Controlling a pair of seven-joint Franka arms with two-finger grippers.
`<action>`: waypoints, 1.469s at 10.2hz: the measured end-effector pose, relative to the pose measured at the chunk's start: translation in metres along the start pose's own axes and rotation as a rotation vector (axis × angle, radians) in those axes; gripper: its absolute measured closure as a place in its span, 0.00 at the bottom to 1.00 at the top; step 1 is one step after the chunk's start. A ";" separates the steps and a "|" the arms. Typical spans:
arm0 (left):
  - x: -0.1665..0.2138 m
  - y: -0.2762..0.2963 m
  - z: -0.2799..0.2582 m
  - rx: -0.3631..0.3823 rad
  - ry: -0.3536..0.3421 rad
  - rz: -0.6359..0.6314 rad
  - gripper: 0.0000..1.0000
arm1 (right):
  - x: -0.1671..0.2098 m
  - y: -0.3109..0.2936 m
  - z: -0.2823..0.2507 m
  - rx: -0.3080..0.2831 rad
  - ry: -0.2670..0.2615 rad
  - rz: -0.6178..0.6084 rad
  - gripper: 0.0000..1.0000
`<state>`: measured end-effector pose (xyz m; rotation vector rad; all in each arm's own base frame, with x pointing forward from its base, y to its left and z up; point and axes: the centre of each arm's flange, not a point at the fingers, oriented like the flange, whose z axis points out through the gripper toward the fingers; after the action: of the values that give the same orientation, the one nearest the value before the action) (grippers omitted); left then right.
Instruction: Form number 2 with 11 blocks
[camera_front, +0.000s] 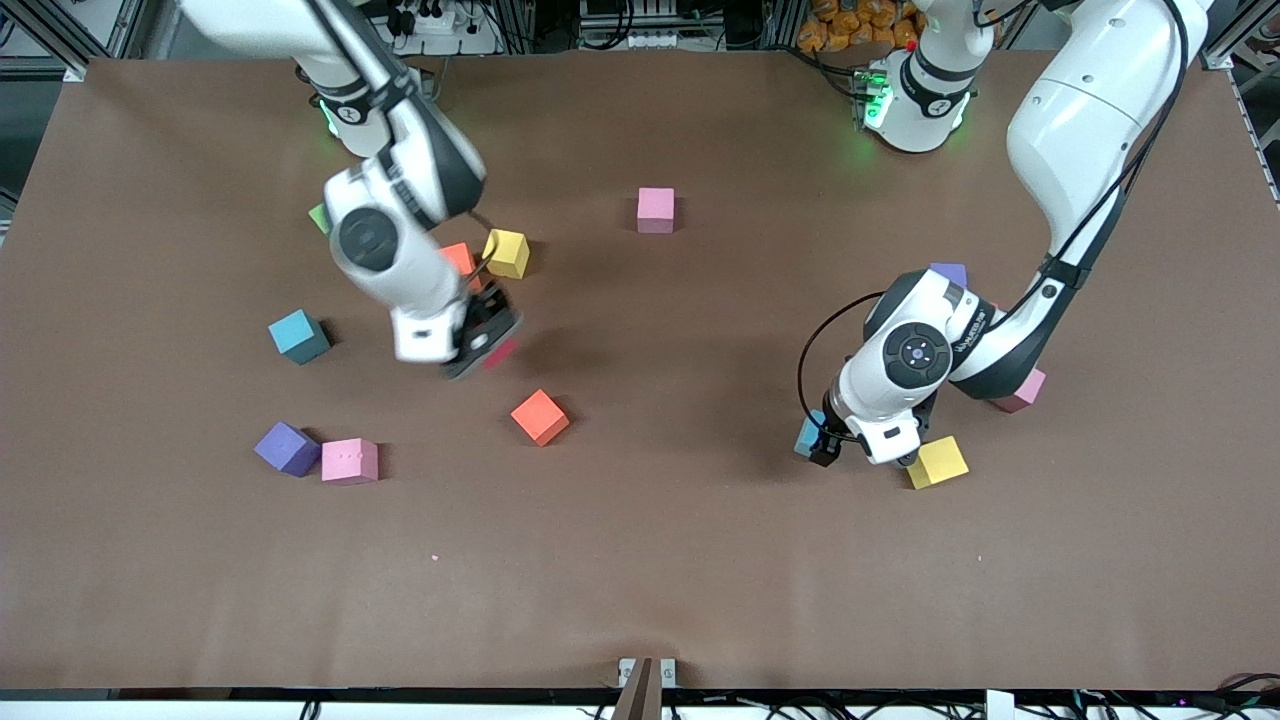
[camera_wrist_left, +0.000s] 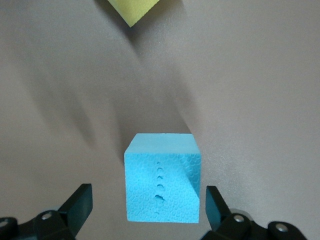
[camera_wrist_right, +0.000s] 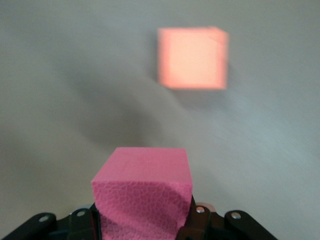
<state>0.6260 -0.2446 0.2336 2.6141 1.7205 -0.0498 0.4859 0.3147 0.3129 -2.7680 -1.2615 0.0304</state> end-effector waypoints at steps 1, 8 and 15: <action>0.002 0.000 0.002 0.003 0.004 -0.004 0.00 | 0.009 -0.046 -0.006 -0.005 -0.013 -0.087 0.44; -0.009 -0.003 0.045 0.061 0.069 0.001 0.01 | 0.005 -0.235 0.061 -0.142 -0.118 -0.610 0.44; 0.017 0.008 0.019 0.036 0.086 -0.044 0.41 | -0.012 -0.258 0.118 -0.095 -0.159 -0.681 0.44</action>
<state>0.6400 -0.2327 0.2145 2.6416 1.8208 0.0323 0.2771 0.4832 0.2208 -2.2864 -2.2214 0.1415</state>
